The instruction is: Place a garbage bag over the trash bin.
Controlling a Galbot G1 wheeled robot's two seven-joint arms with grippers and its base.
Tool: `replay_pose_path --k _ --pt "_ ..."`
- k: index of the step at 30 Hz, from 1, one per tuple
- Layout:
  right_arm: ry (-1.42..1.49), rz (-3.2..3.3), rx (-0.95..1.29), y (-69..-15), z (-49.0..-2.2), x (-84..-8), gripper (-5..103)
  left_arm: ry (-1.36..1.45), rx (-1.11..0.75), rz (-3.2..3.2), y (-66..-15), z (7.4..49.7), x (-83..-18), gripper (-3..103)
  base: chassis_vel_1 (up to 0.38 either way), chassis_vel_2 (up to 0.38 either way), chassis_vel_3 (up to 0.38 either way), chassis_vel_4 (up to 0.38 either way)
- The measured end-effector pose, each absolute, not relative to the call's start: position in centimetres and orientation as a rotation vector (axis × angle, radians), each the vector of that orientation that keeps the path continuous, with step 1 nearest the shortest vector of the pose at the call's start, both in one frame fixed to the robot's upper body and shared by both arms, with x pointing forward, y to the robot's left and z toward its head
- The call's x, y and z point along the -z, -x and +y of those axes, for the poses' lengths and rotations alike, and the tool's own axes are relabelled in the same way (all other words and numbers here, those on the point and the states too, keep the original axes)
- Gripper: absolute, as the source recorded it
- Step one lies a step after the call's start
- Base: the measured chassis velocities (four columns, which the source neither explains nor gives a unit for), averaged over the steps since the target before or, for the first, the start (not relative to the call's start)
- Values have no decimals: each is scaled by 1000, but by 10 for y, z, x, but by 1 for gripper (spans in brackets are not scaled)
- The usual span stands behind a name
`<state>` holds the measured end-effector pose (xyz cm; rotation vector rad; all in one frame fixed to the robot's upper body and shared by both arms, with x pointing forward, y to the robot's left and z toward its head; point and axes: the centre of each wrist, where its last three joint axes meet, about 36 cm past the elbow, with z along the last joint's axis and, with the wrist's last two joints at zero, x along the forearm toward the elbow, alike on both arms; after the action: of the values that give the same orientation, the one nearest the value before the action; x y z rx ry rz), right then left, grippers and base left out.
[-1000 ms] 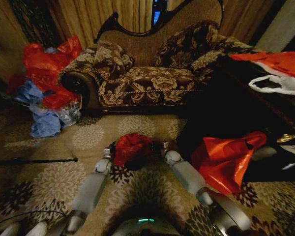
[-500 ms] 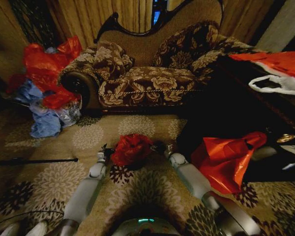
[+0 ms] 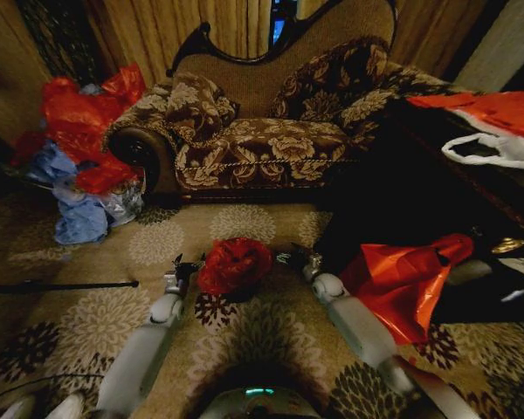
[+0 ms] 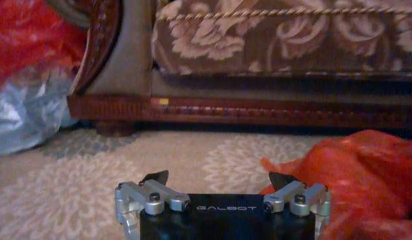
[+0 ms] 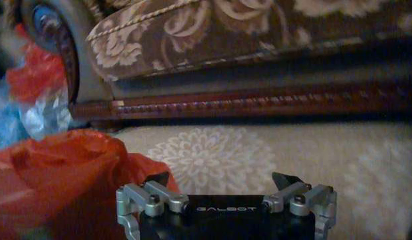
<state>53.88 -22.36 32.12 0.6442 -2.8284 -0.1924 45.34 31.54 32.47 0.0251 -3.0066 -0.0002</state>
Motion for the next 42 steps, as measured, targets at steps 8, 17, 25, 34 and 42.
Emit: replay_pose_path --k 8,17,25,34,42 --pt "-587 -2610 676 -482 -215 -312 100 200 285 -3135 -433 323 -336 100 0 0 0 0" --pt "-626 -2547 773 -465 -206 -314 100 497 445 -2982 -372 337 -321 100 0 0 0 0" --pt "-634 -2570 709 -470 -203 -311 100 430 175 -2854 -311 310 -269 100 0 0 0 0" --pt "-637 -2579 689 -478 -199 -307 100 458 657 -2966 -336 292 -218 100 0 0 0 0" --pt "-627 -2582 682 -479 -205 -304 100 465 765 -2986 -341 278 -208 100 0 0 0 0"
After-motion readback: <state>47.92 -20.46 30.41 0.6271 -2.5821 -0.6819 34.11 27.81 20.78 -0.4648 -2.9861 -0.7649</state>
